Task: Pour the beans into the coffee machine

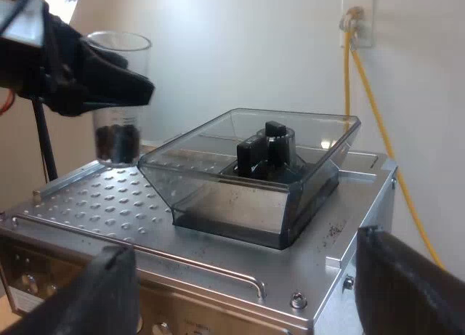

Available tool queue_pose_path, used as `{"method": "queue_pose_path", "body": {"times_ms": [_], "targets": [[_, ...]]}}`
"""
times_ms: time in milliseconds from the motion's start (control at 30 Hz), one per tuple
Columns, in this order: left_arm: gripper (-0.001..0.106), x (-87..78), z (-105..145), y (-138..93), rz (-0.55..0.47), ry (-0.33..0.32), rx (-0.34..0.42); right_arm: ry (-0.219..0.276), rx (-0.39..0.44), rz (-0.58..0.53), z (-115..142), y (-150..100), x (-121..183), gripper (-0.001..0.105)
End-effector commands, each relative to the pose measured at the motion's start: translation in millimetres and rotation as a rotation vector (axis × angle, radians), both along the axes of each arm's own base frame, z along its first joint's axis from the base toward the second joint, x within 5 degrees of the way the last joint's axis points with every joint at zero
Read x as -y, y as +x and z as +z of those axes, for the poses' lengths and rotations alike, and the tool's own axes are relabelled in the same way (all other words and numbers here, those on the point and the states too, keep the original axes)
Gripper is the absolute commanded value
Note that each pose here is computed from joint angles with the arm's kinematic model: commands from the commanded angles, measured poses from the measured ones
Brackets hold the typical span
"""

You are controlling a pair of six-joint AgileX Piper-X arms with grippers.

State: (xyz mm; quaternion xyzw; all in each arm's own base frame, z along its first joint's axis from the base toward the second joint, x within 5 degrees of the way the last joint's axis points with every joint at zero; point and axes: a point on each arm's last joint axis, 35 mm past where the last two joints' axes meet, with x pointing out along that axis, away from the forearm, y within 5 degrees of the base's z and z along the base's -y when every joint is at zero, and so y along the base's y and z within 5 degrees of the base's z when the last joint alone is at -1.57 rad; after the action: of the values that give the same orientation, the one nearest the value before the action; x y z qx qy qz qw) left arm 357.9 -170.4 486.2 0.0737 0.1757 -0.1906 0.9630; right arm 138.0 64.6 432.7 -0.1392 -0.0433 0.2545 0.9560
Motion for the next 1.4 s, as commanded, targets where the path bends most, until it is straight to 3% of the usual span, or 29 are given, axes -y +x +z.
{"method": "queue_pose_path", "body": {"times_ms": [33,200,467,700,867,1100,1400], "targets": [[0.024,12.3,4.4,0.2,0.009,0.037,0.036,0.004,0.038,0.000,7.7,-4.0,1.6,0.064],[0.024,25.9,1.3,5.3,0.036,0.190,0.090,-0.007,0.012,0.000,4.6,-3.9,1.6,0.064],[0.024,29.3,-5.3,12.3,0.052,0.267,0.108,-0.009,0.009,0.000,4.2,-3.9,1.6,0.064],[0.024,30.2,-5.4,13.1,0.010,0.413,0.157,-0.009,0.009,0.000,4.2,-3.9,1.6,0.064],[0.024,33.0,-4.1,12.1,-0.010,0.441,0.179,-0.009,0.009,0.000,4.2,-3.9,1.6,0.064],[0.030,57.0,-7.3,5.0,-0.151,0.706,0.288,-0.009,0.009,0.000,4.2,-3.9,1.6,0.064],[0.030,69.7,-14.0,11.3,-0.105,0.981,0.350,-0.009,0.009,0.000,4.2,-3.9,1.6,0.064]]}}
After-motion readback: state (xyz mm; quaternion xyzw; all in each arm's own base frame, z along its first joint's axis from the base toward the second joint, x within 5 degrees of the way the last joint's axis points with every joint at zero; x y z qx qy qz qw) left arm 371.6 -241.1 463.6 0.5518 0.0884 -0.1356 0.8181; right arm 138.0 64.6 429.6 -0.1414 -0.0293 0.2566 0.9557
